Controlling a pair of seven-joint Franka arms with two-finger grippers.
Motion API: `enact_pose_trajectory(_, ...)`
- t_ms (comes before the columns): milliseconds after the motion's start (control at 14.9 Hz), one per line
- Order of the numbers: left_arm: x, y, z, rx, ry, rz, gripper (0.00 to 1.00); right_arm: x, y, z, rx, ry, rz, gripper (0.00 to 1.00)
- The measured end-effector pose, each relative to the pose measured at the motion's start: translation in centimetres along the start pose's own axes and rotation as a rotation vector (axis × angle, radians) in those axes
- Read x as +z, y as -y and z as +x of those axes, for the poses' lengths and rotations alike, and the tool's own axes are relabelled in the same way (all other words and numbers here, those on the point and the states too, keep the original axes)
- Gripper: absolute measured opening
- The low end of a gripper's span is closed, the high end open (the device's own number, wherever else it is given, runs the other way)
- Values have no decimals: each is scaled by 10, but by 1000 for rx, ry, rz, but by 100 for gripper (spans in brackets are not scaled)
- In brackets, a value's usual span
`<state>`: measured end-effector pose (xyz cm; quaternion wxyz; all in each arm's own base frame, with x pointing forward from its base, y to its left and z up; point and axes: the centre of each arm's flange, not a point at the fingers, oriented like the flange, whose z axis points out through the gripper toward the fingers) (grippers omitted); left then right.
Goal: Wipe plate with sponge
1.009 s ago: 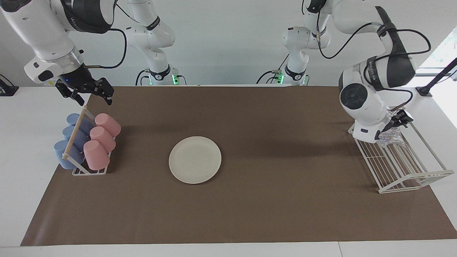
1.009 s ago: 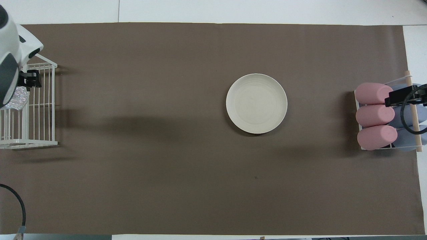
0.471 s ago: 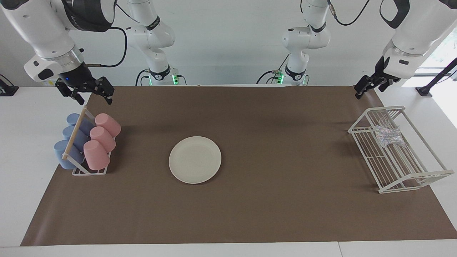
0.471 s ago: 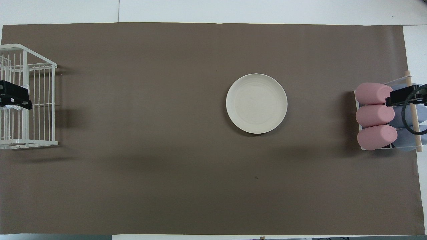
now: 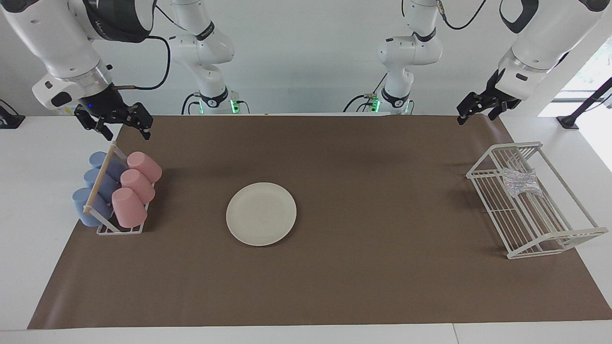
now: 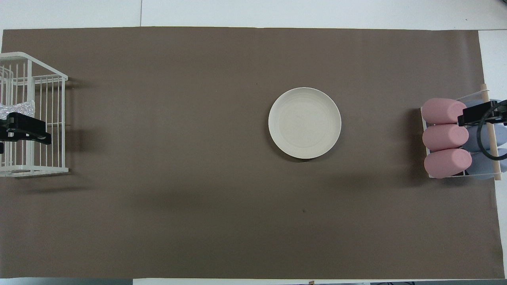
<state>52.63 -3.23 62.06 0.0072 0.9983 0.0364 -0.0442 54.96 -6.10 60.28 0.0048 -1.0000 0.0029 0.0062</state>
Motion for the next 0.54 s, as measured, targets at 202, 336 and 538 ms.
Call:
enact_pose_trajectory(202, 0, -15, 3, 28, -25, -2, 100, 0, 0, 0, 0, 0, 0, 100)
enact_pose_trajectory(336, 1, -17, 3, 31, -25, -1, 100, 0, 0, 0, 0, 0, 0, 100)
enact_pose_trajectory(538, 1, -16, 4, 30, -25, -2, 100, 0, 0, 0, 0, 0, 0, 100)
